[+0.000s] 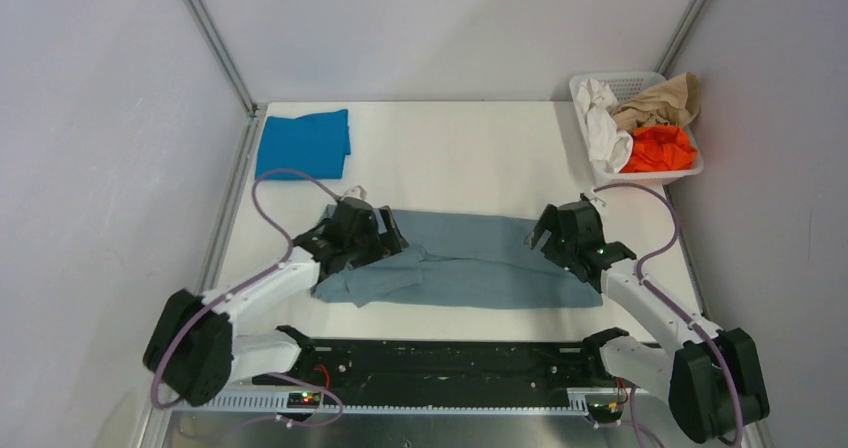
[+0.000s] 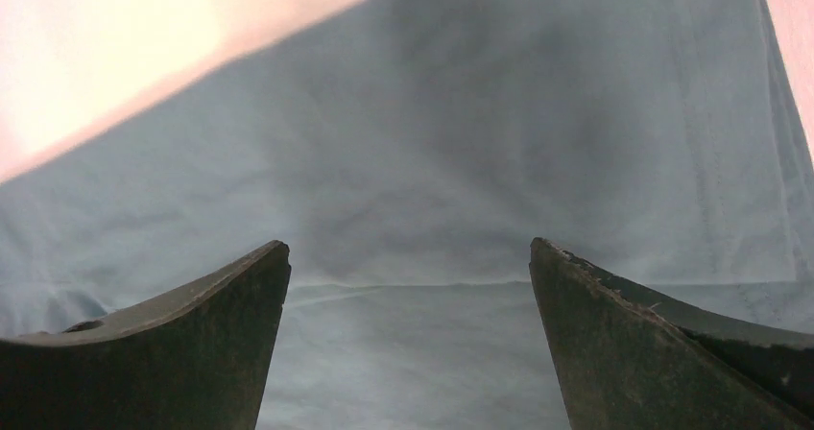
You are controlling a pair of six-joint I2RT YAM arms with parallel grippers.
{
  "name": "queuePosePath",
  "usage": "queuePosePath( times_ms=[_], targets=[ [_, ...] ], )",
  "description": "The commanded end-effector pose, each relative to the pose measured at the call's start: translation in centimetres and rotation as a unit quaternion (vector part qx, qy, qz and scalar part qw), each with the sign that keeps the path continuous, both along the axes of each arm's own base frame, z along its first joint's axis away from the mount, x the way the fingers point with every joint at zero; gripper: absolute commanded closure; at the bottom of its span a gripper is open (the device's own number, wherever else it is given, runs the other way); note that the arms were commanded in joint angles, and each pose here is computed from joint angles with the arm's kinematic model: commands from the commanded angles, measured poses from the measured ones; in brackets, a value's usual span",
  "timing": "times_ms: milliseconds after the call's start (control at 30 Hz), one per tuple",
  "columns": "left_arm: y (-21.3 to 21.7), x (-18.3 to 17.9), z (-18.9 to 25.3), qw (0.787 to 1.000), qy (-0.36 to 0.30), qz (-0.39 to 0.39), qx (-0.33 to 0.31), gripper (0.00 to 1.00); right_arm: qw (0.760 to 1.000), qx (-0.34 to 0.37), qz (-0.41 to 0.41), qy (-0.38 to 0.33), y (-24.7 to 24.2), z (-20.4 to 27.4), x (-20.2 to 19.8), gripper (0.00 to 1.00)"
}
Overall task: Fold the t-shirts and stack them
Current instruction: Rotate the tshirt 90 degrees
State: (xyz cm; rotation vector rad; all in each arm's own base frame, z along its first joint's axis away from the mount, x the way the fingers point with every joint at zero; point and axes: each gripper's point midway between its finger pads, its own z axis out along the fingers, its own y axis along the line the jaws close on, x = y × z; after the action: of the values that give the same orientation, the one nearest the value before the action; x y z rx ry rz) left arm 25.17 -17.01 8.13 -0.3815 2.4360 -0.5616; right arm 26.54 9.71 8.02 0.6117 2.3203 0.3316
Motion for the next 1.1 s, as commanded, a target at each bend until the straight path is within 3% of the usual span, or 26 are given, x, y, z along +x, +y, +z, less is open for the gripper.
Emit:
queuePosePath(
  times_ms=[0, 167, 267, 467, 567, 700, 800, 933, 967, 1067],
  targets=[
    [-1.2, 0.0, -2.2, 0.999, 0.043, 0.005, 0.028, 0.0, 0.999, 0.016, 0.03, -0.012, 0.0, -0.1, 0.7, 0.01],
    [-1.1, 1.8, -4.9, 0.995, 0.079, 0.01, 0.067, 0.0, 0.999, 0.026, 0.034, 0.016, -0.1, -2.3, 1.7, 0.01],
    [-1.7, 4.7, -5.6, 0.993, 0.089, 0.006, 0.079, 0.0, 0.998, 0.04, 0.045, 0.017, 0.5, -2.7, 2.3, 0.01],
    [-6.7, 14.2, -4.5, 0.996, 0.067, -0.03, 0.045, 0.0, 0.993, 0.042, 0.055, 0.095, 0.9, -5.1, -1.1, 0.01],
    [-11.7, 20.4, -3.7, 0.994, 0.068, -0.072, -0.036, 0.0, 0.983, 0.056, 0.106, 0.136, 3.1, -5.9, -4.4, 0.01],
    [-16.5, 27.2, -2.3, 0.986, 0.049, -0.083, -0.134, 0.0, 0.953, 0.101, 0.236, 0.158, 9.0, -5.8, -9.4, 0.01],
    [-19.2, 32.0, -0.4, 0.979, 0.016, -0.06, -0.196, 0.0, 0.9, 0.16, 0.375, 0.152, 15.0, -4.6, -13.0, 0.01],
    [-20.7, 37.8, 2.8, 0.954, -0.069, -0.011, -0.293, 0.0, 0.858, 0.181, 0.46, 0.142, 18.9, -3.7, -14.2, 0.01],
    [-20.3, 38.1, 1.9, 0.951, -0.061, 0.011, -0.302, 0.0, 0.848, 0.189, 0.475, 0.14, 19.6, -3.5, -14.5, 0.01],
    [-19.2, 40.2, 3.3, 0.937, -0.107, 0.043, -0.329, 0.0, 0.839, 0.192, 0.494, 0.119, 20.9, -3.0, -14.4, 0.01]
  ],
)
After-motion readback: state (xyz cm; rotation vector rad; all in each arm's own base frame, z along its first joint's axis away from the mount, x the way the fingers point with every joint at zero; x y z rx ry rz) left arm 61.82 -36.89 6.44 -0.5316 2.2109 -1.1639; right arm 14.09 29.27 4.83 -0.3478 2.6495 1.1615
